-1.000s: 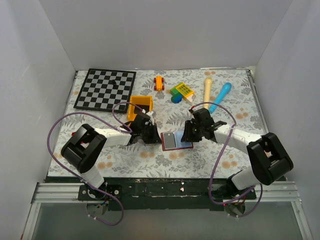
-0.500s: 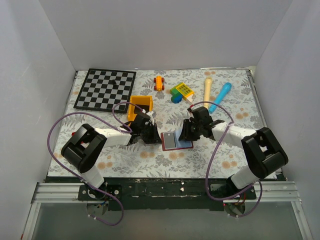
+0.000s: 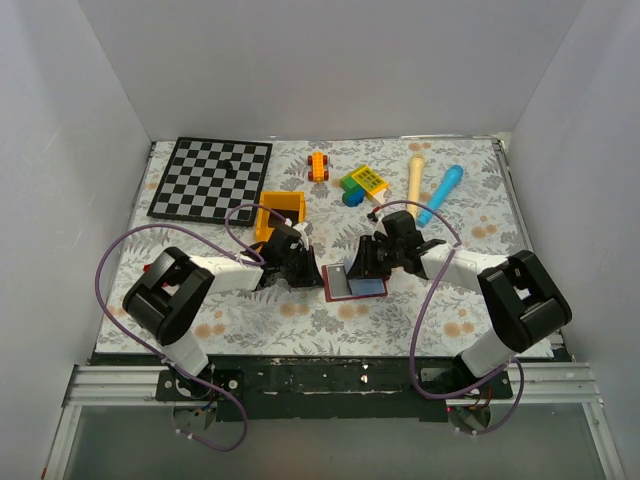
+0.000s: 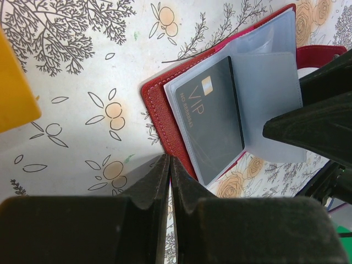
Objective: Put the credit cards into the card holder
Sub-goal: Insert the credit card into the card holder.
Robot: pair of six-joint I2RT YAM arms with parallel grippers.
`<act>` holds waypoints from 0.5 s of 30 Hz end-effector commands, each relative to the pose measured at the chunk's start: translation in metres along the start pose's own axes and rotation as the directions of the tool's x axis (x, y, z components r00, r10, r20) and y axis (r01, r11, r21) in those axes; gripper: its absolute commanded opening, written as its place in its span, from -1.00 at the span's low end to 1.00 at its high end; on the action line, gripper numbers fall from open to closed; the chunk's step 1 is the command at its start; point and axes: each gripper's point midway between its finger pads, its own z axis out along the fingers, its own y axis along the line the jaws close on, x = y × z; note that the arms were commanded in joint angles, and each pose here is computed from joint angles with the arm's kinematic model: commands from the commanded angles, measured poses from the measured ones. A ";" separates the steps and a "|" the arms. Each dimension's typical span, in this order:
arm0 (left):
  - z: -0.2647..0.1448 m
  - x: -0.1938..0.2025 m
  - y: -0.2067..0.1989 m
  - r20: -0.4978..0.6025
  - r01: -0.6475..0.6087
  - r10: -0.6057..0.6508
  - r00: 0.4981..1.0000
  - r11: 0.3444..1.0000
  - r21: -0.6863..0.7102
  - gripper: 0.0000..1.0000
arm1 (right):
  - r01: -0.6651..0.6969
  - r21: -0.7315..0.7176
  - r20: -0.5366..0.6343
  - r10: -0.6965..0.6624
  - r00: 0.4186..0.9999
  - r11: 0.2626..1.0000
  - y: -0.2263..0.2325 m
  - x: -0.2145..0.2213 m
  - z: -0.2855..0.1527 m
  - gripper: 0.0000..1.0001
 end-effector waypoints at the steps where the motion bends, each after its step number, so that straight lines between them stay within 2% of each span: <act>1: 0.003 0.014 0.010 -0.052 -0.002 0.000 0.999 0.999 -0.041 -0.91 | 0.043 -0.079 0.037 -0.040 0.998 0.996 0.024 -0.020 -0.001 -0.21; 15: 0.003 0.017 0.012 -0.057 0.001 -0.003 0.998 0.999 -0.044 -0.92 | 0.059 -0.153 -0.036 -0.065 0.997 0.987 0.044 -0.013 0.023 -0.22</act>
